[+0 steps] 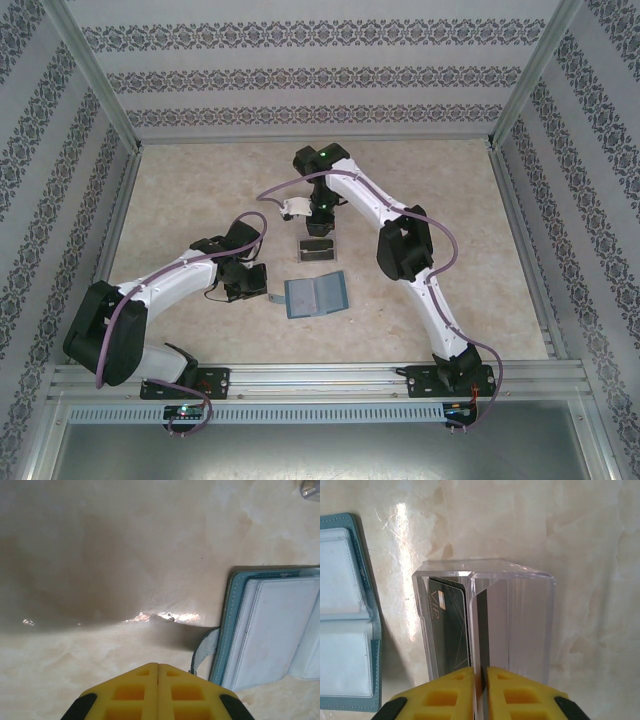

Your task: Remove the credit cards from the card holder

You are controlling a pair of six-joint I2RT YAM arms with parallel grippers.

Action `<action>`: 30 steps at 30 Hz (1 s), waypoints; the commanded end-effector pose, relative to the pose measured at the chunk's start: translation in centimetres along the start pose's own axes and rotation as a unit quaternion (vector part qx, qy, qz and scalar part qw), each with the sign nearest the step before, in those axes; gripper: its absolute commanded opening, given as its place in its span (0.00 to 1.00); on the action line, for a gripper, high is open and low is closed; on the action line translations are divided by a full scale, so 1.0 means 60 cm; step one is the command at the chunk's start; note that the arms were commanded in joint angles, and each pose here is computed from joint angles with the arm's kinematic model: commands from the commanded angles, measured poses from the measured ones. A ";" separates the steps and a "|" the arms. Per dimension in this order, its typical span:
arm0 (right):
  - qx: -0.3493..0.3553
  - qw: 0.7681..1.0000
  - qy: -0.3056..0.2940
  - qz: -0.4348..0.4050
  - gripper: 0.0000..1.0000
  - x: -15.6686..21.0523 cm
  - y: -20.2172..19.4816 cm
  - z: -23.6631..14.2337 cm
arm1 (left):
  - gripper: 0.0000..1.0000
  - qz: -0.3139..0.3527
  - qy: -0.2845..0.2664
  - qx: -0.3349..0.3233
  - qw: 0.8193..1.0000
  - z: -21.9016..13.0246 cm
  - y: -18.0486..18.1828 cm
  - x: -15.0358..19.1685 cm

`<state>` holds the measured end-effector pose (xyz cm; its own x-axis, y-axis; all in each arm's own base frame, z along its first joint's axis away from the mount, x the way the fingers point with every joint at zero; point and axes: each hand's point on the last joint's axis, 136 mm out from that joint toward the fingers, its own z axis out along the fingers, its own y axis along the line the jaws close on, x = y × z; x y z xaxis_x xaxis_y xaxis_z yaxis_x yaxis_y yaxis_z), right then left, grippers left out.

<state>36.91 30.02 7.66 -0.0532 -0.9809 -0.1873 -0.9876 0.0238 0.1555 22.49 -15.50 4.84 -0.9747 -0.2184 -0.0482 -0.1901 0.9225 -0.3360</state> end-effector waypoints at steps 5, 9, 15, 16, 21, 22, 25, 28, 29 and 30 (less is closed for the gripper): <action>-0.014 1.000 -0.006 0.006 0.05 0.004 0.005 -0.001 | 0.05 0.006 -0.004 0.004 1.000 -0.005 -0.007 -0.014; -0.013 1.000 -0.008 0.002 0.00 0.003 0.005 -0.009 | 0.05 0.007 -0.005 0.005 1.000 -0.006 -0.008 -0.015; -0.019 1.000 -0.013 -0.002 0.00 0.001 0.007 -0.011 | 0.05 0.007 -0.003 0.004 1.000 -0.004 -0.007 -0.015; -0.023 1.000 -0.013 -0.002 0.00 0.001 0.009 -0.009 | 0.05 0.007 -0.003 0.004 1.000 -0.005 -0.008 -0.015; 0.003 1.000 0.001 0.002 0.16 0.005 -0.008 -0.015 | 0.05 0.006 -0.002 0.004 1.000 -0.004 -0.007 -0.014; 0.010 1.000 0.000 0.003 0.18 0.005 -0.010 -0.019 | 0.05 0.006 -0.004 0.005 1.000 -0.005 -0.008 -0.015; 0.039 0.999 0.001 0.001 0.21 0.003 -0.025 -0.031 | 0.05 0.006 -0.004 0.005 1.000 -0.005 -0.009 -0.016; 0.066 0.998 0.008 0.001 0.22 0.007 -0.039 -0.037 | 0.05 0.006 -0.003 0.005 1.000 -0.004 -0.008 -0.015; 0.071 0.997 0.009 0.001 0.22 0.007 -0.041 -0.039 | 0.05 0.006 -0.004 0.005 1.000 -0.005 -0.008 -0.016; 0.076 0.997 0.010 0.001 0.22 0.008 -0.044 -0.042 | 0.05 0.007 -0.004 0.005 1.000 -0.004 -0.008 -0.015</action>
<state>38.99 29.62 8.37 -0.0483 -0.9828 -0.1782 -0.9970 0.0367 0.0680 22.66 -15.59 4.79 -0.9761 -0.2120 -0.0476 -0.1844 0.9244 -0.3340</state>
